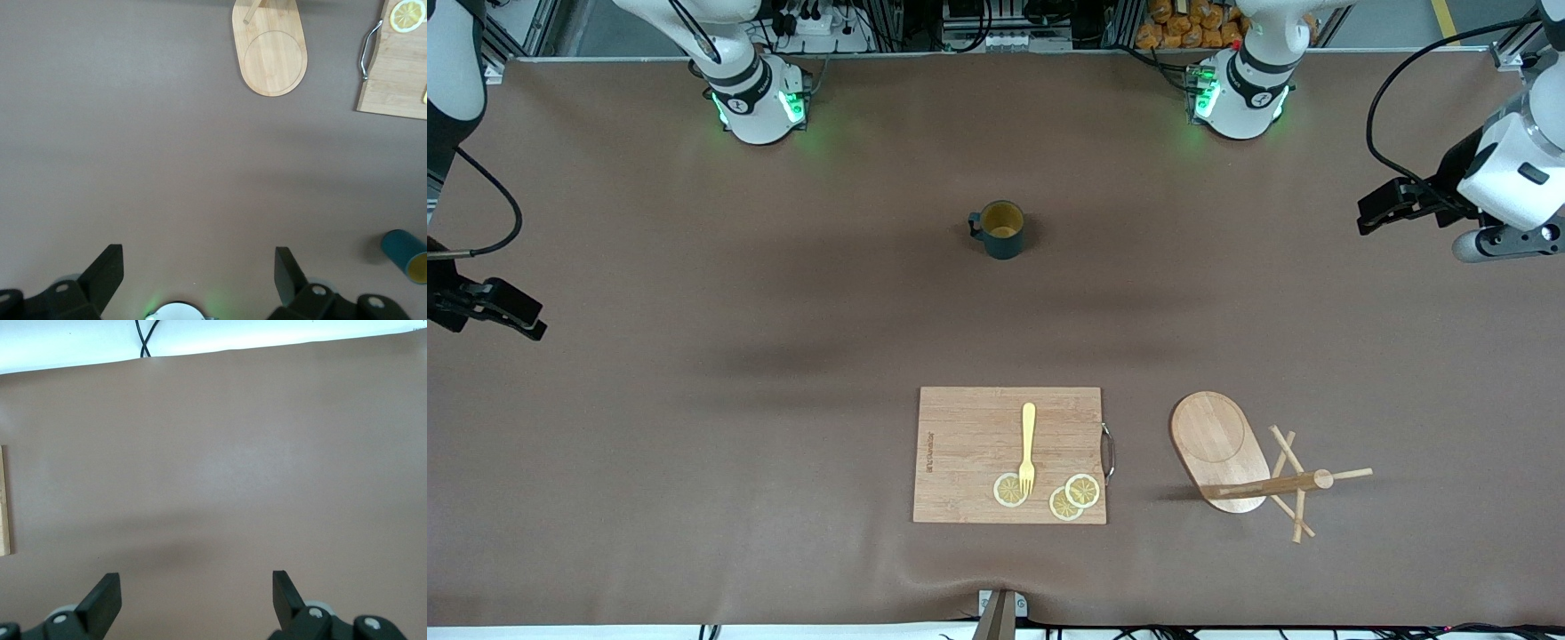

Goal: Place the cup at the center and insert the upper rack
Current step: 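Move the left gripper over the teal mug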

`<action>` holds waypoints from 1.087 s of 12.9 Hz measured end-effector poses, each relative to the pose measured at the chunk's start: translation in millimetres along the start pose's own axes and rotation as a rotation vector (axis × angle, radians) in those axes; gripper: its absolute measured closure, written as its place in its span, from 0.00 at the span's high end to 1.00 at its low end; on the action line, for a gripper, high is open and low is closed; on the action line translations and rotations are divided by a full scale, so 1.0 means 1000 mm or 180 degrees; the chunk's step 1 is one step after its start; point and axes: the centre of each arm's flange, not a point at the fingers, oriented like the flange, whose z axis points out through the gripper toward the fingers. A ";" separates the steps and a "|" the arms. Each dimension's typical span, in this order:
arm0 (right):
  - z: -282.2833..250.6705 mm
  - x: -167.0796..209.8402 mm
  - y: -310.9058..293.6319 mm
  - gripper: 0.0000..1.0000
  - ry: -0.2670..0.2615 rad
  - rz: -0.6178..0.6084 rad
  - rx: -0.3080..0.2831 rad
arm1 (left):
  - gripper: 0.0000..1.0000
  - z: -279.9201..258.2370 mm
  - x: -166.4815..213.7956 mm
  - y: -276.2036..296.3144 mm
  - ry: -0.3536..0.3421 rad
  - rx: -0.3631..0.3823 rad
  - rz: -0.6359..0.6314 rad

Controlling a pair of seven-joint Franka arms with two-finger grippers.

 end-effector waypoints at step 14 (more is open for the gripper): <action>0.030 -0.024 0.001 1.00 -0.0705 0.0275 0.0414 | 1.00 0.027 -0.164 0.310 0.0399 -0.0151 -0.1829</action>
